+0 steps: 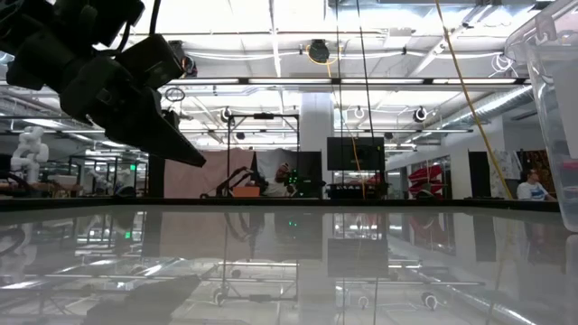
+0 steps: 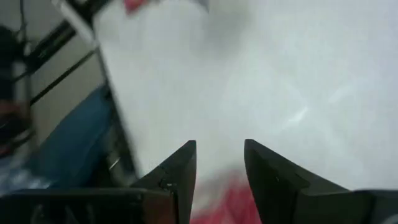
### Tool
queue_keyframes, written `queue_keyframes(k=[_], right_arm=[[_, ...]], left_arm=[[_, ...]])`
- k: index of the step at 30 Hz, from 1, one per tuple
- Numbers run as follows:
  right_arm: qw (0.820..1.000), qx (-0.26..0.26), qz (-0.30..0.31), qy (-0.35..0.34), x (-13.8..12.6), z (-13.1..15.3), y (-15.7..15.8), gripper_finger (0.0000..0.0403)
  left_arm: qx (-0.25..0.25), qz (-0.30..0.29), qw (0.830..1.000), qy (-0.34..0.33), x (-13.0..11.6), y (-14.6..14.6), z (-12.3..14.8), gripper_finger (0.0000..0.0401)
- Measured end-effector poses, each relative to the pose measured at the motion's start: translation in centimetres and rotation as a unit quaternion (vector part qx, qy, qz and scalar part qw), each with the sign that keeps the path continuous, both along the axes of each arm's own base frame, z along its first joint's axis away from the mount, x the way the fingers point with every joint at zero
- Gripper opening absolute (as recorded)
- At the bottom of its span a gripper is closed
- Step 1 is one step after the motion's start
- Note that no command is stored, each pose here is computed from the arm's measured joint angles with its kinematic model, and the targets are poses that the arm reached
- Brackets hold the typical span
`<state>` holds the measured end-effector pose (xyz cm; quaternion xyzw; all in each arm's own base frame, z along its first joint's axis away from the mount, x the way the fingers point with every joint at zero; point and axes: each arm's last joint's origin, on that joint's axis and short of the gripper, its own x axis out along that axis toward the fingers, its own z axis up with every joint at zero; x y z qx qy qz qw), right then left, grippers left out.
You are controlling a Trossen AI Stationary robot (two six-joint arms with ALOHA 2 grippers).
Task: Sort popcorn bags into baskets
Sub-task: Put the red popcorn pack into the transparent bin
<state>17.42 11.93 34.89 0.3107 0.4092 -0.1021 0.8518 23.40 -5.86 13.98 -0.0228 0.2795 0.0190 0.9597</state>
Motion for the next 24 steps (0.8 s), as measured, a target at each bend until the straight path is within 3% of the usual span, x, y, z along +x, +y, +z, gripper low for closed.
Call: queue_keyframes(k=[6,14,18,24], right_arm=[[0.99,-0.129,0.035,-0.048,5.1,-1.4,-0.3,0.0125],[0.953,-0.271,0.115,-0.074,12.7,-5.5,-0.3,0.0125],[0.94,-0.31,0.113,-0.091,16.0,-7.5,-0.9,0.0125],[0.922,-0.343,0.104,-0.148,20.3,-10.3,-1.6,0.0125]], left_arm=[[-0.011,0.021,0.999,0.023,-0.8,0.2,1.8,0.0175],[-0.054,0.083,0.987,0.128,-4.0,0.4,2.9,0.0175],[-0.087,0.106,0.971,0.195,-6.1,-0.8,2.4,0.0175],[-0.084,0.098,0.959,0.252,-8.6,-2.6,2.0,0.0175]])
